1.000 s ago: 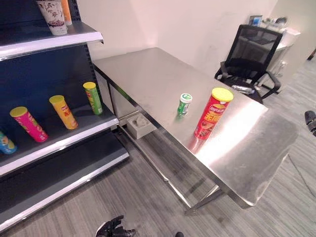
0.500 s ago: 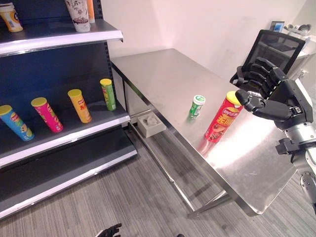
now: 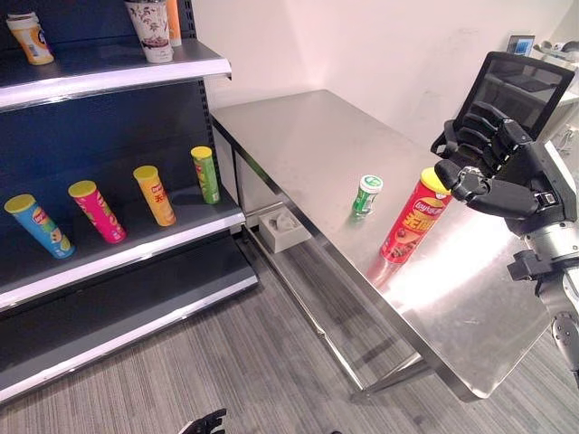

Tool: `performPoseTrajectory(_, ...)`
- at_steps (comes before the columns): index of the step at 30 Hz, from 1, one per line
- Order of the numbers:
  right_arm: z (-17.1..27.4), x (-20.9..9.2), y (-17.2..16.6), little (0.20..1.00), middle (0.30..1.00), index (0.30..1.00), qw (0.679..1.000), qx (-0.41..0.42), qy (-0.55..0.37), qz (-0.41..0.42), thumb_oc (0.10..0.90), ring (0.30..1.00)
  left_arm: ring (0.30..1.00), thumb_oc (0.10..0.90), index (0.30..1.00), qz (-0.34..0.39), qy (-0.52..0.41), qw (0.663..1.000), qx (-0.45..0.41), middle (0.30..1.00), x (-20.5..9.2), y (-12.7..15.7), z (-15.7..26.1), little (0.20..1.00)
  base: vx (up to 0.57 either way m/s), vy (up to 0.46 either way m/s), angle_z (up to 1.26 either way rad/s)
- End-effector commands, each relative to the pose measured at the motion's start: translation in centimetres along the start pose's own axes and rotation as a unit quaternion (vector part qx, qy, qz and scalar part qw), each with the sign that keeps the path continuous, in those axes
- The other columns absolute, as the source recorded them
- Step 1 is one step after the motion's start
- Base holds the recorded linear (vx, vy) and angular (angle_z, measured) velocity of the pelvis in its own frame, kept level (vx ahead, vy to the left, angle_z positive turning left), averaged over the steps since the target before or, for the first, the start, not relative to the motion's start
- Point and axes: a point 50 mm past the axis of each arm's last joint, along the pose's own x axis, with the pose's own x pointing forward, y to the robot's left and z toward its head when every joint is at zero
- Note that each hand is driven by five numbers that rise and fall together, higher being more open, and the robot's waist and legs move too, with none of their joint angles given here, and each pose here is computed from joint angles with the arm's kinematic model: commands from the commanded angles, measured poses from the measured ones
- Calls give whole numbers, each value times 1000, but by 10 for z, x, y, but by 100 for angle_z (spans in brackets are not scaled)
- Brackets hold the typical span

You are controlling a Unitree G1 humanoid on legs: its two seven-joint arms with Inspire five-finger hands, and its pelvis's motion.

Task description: Put the goods on the table back onto the shelves and tidy them up.

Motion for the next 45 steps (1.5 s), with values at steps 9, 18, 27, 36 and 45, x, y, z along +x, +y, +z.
performPoseTrajectory(9,51,37,-25,900,900,900,988,-134,-74,-26,800,900,900,800,900,-2,-34,999,25,900,7,1,24,900,5,-4,4)
performPoseTrajectory(18,43,36,-27,900,900,900,989,-137,-54,-24,800,900,900,800,900,-1,-33,999,25,900,7,2,23,900,0,0,0)
performPoseTrajectory(27,23,36,-15,900,900,900,990,-139,-3,21,800,900,900,800,900,-2,-29,999,26,900,6,2,20,900,0,0,0)
performPoseTrajectory(36,18,40,-12,900,900,900,989,-145,9,21,800,900,900,800,900,3,-27,999,25,900,6,3,19,900,0,0,0)
performPoseTrajectory(45,23,45,-19,900,900,900,986,-164,-3,-15,800,900,900,800,900,6,-31,999,24,900,6,3,22,900,0,0,0)
